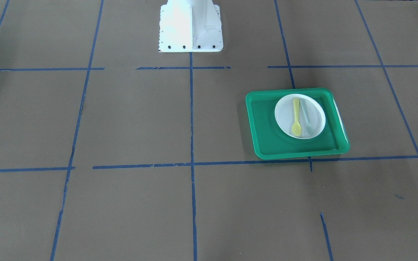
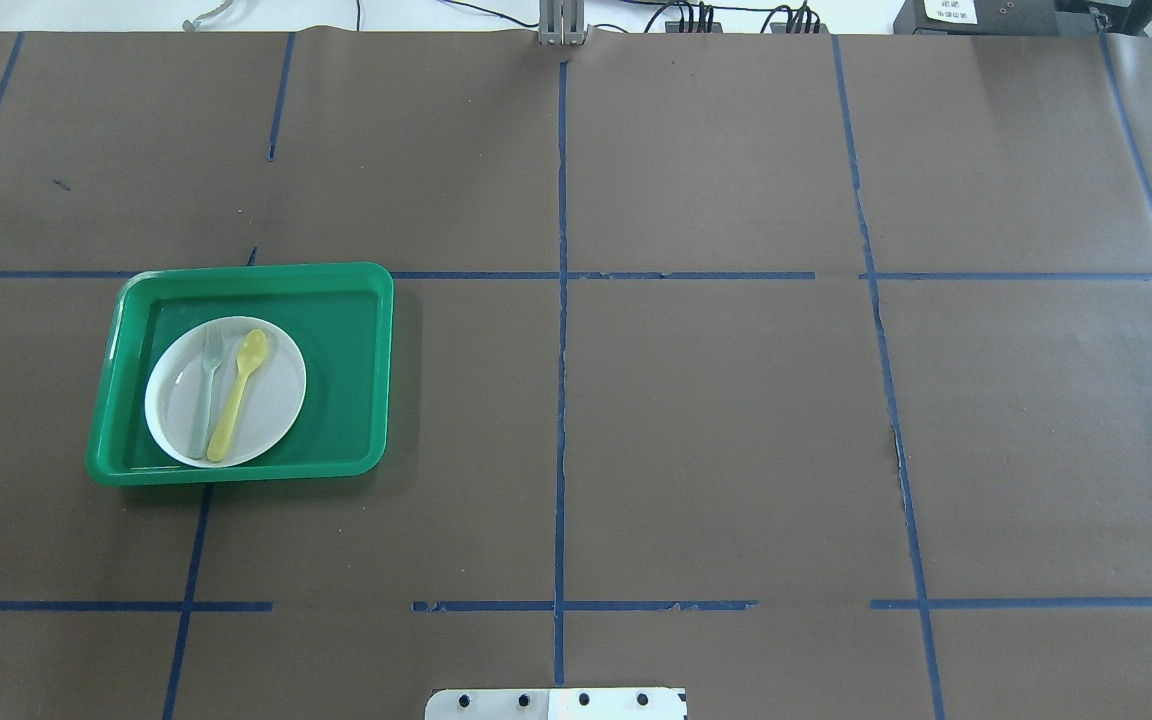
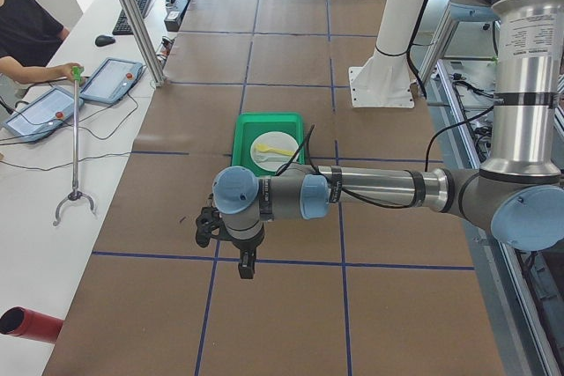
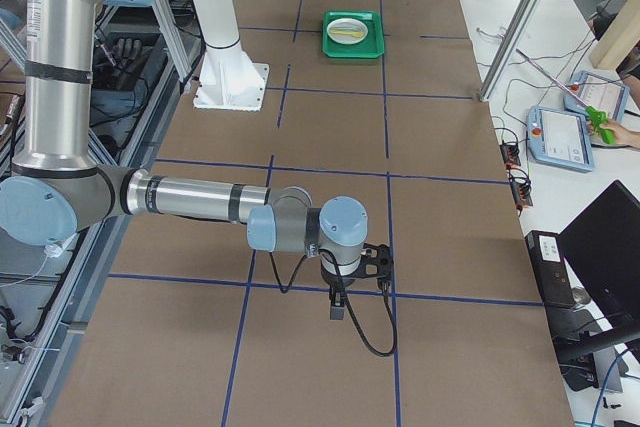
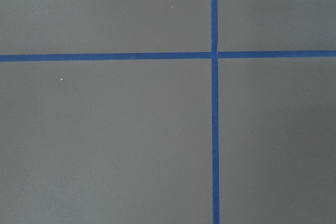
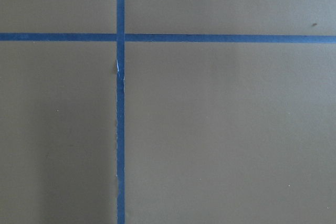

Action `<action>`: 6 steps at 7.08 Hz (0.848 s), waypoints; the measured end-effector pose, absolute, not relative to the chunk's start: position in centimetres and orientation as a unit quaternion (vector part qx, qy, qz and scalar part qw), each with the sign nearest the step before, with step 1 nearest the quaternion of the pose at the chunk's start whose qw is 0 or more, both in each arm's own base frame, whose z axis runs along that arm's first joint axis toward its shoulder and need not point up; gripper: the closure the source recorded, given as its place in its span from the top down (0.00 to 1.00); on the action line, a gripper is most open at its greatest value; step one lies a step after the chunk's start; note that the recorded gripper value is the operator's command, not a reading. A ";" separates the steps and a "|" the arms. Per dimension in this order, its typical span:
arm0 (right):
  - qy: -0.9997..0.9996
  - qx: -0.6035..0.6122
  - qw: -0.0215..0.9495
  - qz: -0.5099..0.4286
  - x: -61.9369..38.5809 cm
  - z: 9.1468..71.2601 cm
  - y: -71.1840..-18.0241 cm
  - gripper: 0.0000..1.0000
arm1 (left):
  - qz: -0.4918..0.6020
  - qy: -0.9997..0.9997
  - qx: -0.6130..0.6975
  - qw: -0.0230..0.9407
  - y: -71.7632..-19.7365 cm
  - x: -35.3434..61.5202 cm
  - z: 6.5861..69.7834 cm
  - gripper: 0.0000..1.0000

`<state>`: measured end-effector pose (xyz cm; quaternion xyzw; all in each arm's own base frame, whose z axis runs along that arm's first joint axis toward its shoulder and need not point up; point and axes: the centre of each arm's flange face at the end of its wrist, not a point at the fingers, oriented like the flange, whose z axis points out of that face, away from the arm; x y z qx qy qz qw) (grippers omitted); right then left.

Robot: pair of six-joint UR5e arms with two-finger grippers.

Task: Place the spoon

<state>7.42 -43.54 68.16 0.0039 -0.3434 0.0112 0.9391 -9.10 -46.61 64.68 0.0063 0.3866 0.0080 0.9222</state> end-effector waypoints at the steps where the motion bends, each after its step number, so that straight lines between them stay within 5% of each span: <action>1: -0.343 0.004 0.939 0.011 7.4 68.2 -43.5 1.00 | 0.008 0.388 0.006 0.922 -46.6 -9.1 64.8 1.00; 6: -0.343 0.004 0.939 0.011 7.4 68.2 -43.5 1.00 | 0.000 0.386 0.022 0.922 -49.1 -6.3 59.5 1.00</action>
